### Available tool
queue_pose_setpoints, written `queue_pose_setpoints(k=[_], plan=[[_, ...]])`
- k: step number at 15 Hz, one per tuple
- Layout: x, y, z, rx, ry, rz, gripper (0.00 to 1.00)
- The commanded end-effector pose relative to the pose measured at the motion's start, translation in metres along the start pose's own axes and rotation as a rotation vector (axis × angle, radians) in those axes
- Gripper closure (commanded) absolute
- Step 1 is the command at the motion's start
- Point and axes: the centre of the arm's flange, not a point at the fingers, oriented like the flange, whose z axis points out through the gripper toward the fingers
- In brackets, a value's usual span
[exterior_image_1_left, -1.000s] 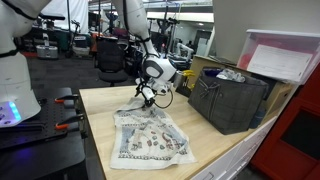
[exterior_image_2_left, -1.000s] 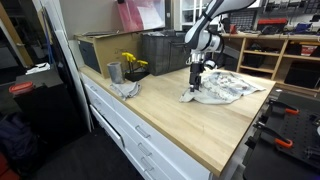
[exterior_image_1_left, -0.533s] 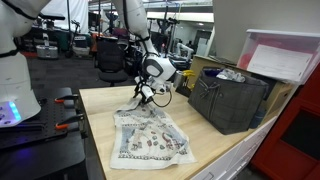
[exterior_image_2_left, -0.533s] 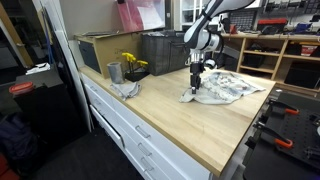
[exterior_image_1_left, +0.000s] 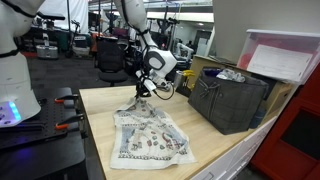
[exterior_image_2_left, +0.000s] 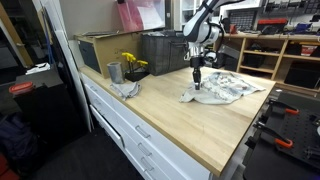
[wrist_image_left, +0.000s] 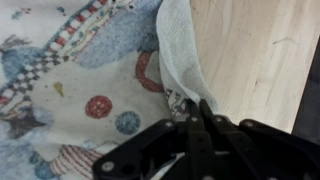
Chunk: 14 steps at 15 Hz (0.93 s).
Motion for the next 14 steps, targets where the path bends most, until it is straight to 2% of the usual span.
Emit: queue_pose_setpoints(k=[1,3,8,12,13,14], plan=[[-0.025,-0.032,-0.029,-0.043,-0.035,-0.09,0.99],[-0.032,-0.054,-0.034,-0.048,-0.055,-0.167,0.99],[-0.047,-0.115,-0.021,0.008,-0.161,-0.411,0.99],[-0.054,-0.157,-0.011,0.001,-0.262,-0.582,0.99],[-0.054,-0.164,-0.01,-0.017,-0.291,-0.618,0.7],[-0.054,-0.17,-0.008,-0.03,-0.314,-0.657,0.69]])
